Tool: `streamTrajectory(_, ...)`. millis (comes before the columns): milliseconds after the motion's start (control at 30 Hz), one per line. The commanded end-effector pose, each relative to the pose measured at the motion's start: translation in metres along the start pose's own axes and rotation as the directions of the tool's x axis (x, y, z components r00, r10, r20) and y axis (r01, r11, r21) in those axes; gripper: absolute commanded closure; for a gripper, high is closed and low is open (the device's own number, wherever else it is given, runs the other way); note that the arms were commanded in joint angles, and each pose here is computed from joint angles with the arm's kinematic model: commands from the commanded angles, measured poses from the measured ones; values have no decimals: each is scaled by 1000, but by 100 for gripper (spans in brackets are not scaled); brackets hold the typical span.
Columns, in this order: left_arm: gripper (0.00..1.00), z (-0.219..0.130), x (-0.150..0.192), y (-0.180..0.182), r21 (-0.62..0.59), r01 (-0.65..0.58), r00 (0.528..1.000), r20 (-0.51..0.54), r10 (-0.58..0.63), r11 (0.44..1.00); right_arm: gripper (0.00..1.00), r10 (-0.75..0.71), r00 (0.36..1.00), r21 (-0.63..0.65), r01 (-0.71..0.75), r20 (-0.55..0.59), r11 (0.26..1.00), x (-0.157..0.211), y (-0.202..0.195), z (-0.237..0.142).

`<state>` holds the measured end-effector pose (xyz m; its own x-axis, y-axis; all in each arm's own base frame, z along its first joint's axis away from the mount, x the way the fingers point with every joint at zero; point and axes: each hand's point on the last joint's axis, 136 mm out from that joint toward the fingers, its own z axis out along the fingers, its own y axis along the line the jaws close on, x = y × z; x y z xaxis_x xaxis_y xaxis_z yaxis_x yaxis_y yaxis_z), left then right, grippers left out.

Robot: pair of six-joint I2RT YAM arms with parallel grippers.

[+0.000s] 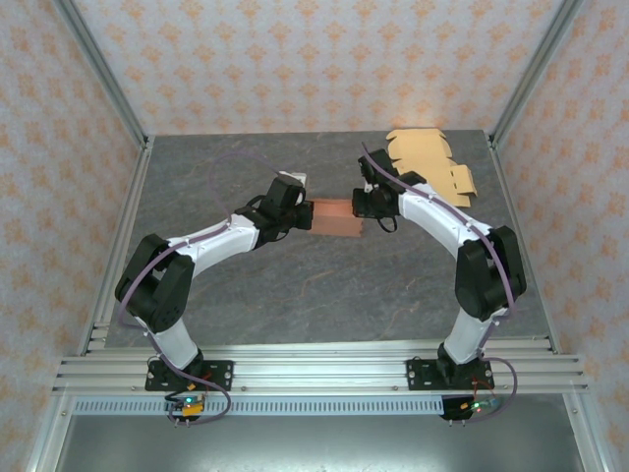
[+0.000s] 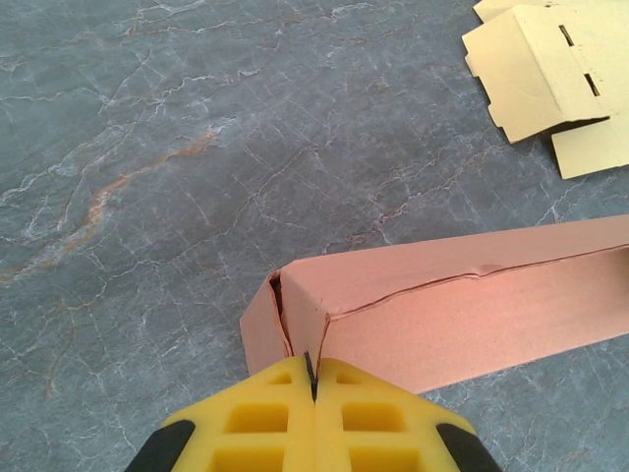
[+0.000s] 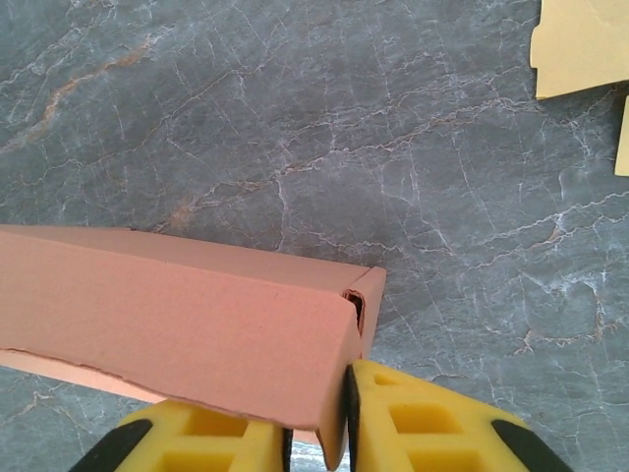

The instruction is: Fold the paper box

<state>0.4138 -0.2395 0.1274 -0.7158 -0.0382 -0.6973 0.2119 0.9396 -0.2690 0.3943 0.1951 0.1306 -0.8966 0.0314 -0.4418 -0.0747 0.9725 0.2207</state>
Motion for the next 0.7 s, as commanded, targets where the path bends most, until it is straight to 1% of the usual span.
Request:
streamTrajectory(0,99,-10,-7,-18,45,7,1000,16,-8,999,81,15,1000,-80,-15,1,997,-7,22,-6)
streamTrajectory(100,99,-10,-5,-16,43,9,1000,18,-9,999,82,16,1000,-78,-16,-4,997,-7,22,-5)
streamTrajectory(233,99,-11,-4,-16,43,9,1000,18,-9,999,85,19,1000,-85,-20,-8,996,-6,24,-5)
streamTrajectory(333,99,-12,-4,-15,42,6,1000,20,-7,999,86,14,1000,-87,-15,-8,996,-7,24,-7)
streamTrajectory(433,99,-12,-4,-14,35,0,1000,21,-1,999,86,15,999,-77,-17,-31,997,-6,23,-9)
streamTrajectory(667,99,-15,-7,-16,40,15,1000,24,-16,999,85,20,998,-99,-25,-52,995,-5,28,-8)
